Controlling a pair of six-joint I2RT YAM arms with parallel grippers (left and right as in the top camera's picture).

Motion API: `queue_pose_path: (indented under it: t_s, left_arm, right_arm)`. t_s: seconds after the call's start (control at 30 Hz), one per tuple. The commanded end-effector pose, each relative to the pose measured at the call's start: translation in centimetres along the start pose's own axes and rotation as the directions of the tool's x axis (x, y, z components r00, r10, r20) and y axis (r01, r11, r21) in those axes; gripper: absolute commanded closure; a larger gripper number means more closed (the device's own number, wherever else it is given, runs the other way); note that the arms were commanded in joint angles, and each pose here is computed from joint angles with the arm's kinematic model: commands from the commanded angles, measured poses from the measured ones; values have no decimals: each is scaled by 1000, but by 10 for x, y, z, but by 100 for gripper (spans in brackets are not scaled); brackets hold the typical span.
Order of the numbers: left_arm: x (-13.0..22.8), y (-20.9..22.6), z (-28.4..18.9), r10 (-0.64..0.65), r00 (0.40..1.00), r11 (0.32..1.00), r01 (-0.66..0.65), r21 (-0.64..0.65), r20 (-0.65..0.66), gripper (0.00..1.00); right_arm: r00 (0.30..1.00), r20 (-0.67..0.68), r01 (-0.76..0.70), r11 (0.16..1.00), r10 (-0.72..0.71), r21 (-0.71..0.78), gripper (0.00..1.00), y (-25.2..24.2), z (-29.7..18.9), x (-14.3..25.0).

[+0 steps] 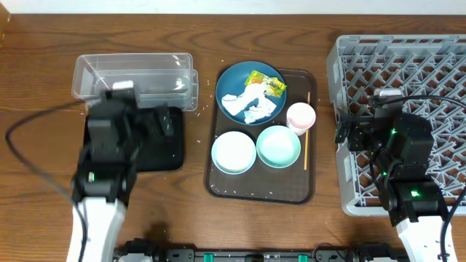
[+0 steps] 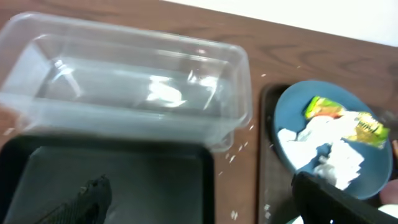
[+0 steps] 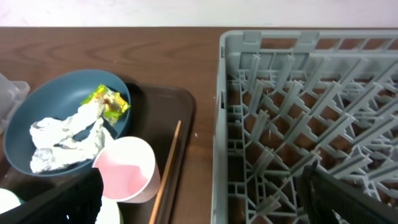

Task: Sort waste into correct bins and load items into the dishwasher rack
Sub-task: 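Reach the left gripper over the teal plate to the white tissue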

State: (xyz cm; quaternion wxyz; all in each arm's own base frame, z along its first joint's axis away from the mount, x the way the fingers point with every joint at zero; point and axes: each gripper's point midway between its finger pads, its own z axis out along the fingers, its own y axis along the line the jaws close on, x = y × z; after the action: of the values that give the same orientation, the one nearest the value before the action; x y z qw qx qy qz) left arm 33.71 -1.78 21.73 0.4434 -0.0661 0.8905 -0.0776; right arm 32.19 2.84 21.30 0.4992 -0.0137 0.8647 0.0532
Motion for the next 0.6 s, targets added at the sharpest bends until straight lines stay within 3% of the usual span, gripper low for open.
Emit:
queue_pose_path:
  t_s: [0.0,0.33,0.57]
  left_arm:
    - [-17,-27,16,53,998,994,-50,96,-31,6]
    - [-10,-117,73,375,924,899,-344,273,-72,6]
    - [25,-168,113,449,891,843,-398,361,-69,6]
  right_arm:
    - [1000,18,-14,1000,14,23,1,-3,-3,-9]
    - [1000,15,-14,1000,14,23,1,-3,-3,-8]
    - [1000,15,-15,1000,15,23,1,-3,-3,-8]
